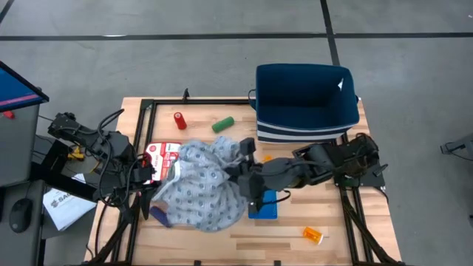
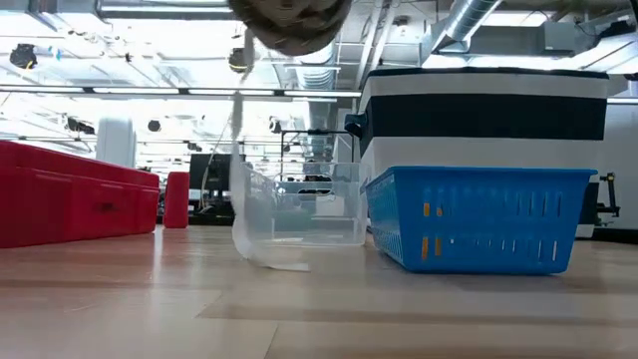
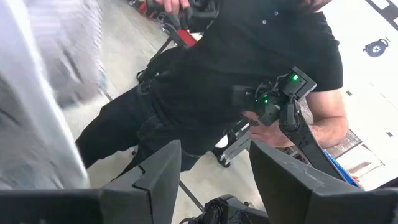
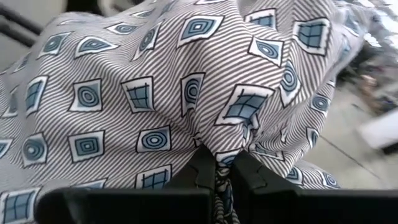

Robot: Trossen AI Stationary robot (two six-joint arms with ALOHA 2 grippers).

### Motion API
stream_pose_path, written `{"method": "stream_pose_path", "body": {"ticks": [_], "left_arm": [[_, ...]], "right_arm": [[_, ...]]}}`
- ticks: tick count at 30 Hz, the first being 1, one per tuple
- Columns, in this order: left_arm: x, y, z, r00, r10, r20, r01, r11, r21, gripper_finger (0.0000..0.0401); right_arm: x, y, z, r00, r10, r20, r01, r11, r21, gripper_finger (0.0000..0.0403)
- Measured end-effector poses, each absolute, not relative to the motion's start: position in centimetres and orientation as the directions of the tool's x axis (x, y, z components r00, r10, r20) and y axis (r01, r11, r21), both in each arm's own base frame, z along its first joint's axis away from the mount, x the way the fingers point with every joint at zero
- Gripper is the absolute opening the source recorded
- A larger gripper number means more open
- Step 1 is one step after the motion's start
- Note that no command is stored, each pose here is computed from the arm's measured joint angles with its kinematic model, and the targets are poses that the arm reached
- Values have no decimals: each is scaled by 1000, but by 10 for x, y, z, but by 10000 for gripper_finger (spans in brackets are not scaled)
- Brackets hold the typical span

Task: Pick & Place Medicine items
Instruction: Put the blue patient into the blue laundry bin

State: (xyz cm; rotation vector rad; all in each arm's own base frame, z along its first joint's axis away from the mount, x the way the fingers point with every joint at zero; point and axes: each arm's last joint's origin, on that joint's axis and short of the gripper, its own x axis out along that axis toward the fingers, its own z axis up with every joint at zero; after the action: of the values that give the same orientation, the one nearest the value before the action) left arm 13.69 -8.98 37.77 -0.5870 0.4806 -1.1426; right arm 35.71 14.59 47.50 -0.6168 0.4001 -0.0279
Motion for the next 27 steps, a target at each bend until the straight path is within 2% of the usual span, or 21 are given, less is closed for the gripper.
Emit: {"method": "stream_pose_path", "body": {"ticks": [6, 17, 27], "left_arm": [[137, -90, 378, 345, -937, -57, 696, 297, -653, 186], [137, -90, 378, 362, -931, -58, 721, 319, -616, 186], [139, -89, 377, 411, -909, -63, 710, 362, -604, 186]], "right_arm": [[338, 130, 497, 916, -300, -268, 65, 768, -637, 9], [322, 84, 525, 827, -542, -148, 260, 603, -754, 9], [298, 41, 562, 744, -669, 5, 393, 431, -813, 9]]}}
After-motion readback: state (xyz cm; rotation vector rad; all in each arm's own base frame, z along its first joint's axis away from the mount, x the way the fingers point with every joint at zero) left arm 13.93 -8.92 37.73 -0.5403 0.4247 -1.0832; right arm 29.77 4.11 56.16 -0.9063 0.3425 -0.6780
